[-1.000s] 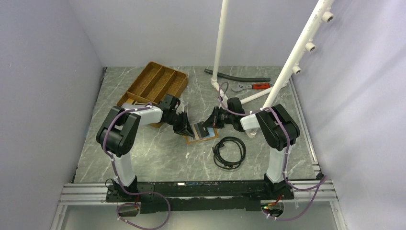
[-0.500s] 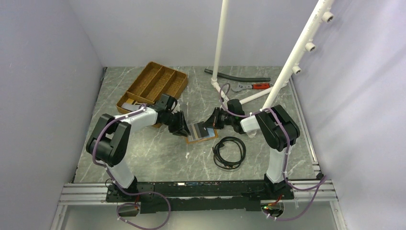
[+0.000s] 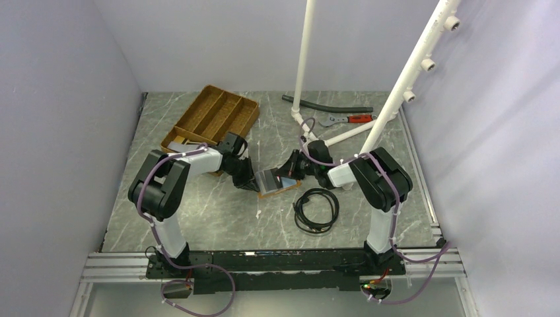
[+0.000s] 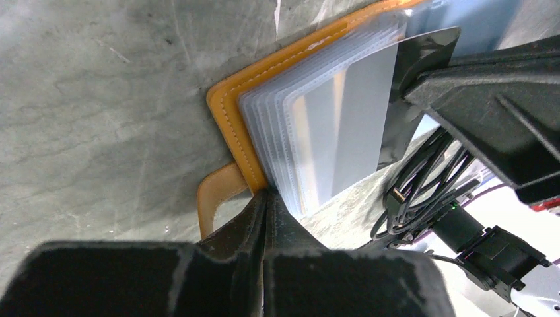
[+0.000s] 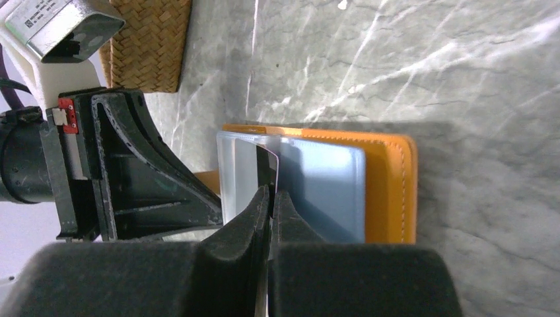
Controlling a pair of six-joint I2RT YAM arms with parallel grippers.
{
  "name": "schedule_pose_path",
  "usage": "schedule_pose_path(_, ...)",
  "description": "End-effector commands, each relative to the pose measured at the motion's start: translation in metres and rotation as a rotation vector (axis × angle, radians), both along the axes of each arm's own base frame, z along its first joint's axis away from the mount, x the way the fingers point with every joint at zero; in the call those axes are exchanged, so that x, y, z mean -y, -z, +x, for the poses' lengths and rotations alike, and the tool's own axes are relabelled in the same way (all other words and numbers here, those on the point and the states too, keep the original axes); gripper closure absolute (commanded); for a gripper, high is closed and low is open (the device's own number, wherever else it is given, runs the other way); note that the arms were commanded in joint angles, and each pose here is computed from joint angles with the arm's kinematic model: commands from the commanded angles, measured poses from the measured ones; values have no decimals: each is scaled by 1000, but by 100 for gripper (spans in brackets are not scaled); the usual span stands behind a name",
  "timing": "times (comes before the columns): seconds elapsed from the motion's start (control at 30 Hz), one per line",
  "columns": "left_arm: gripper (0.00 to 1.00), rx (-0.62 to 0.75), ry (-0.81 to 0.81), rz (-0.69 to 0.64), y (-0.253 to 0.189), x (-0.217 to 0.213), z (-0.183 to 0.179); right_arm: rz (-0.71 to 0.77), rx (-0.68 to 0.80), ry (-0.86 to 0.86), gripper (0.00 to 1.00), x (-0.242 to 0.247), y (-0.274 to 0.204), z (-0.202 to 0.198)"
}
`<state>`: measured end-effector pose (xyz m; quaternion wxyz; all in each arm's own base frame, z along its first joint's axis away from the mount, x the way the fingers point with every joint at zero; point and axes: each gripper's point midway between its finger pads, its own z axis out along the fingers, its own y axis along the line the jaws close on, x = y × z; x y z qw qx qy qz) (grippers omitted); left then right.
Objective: Put the credit cards into the card holder
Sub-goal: Insert the credit card into the card holder.
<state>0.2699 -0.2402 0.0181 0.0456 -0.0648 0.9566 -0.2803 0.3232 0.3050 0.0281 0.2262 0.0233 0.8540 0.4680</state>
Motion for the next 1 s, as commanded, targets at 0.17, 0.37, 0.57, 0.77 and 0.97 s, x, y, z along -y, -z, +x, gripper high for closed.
schedule_pose_path(0.17,94,27,12,72,19,5,4,-41,29,-23,96,-19,2,-22)
schedule_pose_path(0.37,95,28,41,116,19,-2,3,-142,72,-121,80,8,2,-24)
schedule_pose_path(0.57,95,23,78,140,20,-4,5,-104,133,-258,64,7,-16,-29)
schedule_pose_path(0.77,95,13,102,126,21,2,6,-12,151,-351,58,-9,-24,-34)
schedule_pose_path(0.97,96,17,130,96,16,14,7,-121,156,-323,46,-33,-18,-32)
